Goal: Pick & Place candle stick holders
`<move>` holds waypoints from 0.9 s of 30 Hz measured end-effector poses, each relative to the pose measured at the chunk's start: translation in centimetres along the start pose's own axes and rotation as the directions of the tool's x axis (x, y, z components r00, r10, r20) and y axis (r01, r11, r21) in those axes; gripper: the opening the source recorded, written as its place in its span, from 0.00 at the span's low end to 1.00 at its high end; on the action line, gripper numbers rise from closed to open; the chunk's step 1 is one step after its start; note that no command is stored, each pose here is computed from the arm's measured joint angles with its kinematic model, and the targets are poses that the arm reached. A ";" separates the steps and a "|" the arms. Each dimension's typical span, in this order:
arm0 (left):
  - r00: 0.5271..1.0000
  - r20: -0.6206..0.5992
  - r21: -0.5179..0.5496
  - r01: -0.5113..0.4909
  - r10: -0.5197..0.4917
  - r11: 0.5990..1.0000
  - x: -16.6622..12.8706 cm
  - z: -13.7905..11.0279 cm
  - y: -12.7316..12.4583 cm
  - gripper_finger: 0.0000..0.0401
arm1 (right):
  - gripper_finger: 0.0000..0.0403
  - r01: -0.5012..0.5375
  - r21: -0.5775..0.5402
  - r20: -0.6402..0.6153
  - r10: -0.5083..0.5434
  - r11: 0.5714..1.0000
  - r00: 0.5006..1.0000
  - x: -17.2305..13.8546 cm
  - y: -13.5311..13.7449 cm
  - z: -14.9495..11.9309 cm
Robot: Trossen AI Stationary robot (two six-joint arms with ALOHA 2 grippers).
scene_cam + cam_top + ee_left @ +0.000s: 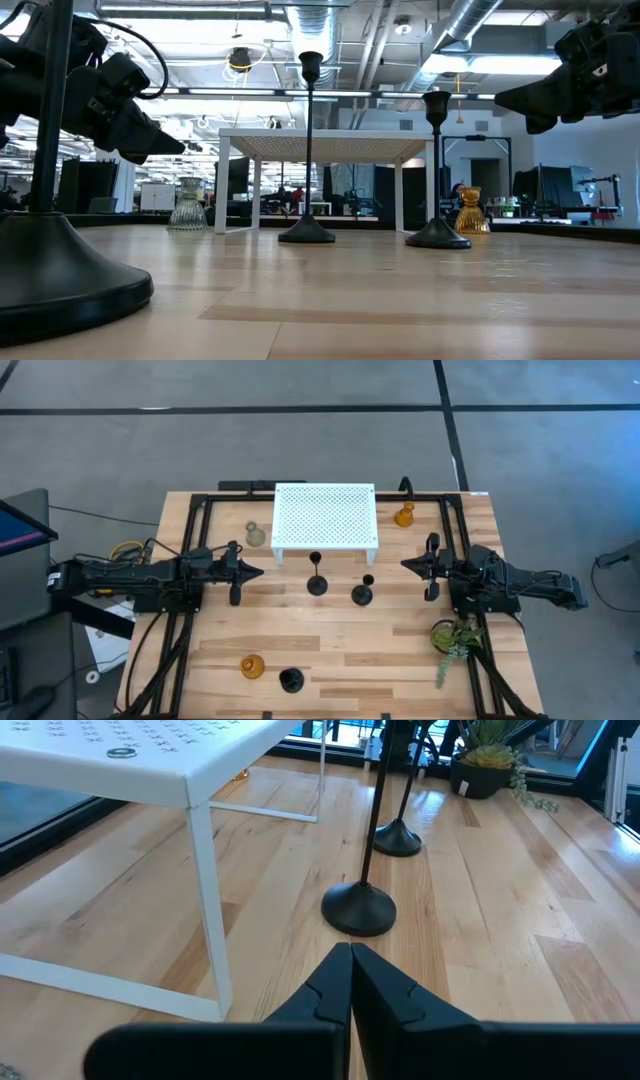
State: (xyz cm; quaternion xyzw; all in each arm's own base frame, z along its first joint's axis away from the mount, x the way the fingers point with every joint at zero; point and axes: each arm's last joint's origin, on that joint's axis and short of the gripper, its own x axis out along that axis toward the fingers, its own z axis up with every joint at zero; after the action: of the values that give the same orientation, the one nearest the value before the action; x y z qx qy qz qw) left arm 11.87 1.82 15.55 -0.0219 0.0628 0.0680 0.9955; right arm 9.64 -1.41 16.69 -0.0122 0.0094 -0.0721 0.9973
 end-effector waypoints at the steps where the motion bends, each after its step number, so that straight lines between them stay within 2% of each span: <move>1: 1.000 0.002 -0.002 0.000 0.000 1.000 0.0 0.0 0.0 0.02 | 0.00 0.000 0.000 0.000 0.000 1.000 1.000 0.0 0.0 0.0; 27: 1.000 0.015 -0.002 0.000 0.000 1.000 0.0 0.2 0.0 0.02 | 0.00 0.000 0.000 -0.001 0.000 1.000 1.000 0.0 0.0 0.0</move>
State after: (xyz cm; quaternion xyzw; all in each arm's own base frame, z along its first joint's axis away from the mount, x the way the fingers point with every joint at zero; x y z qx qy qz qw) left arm 11.88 1.82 15.70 -0.0223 0.0551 0.0681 0.9959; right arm 9.64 -1.41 16.67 -0.0121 0.0097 -0.0721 0.9973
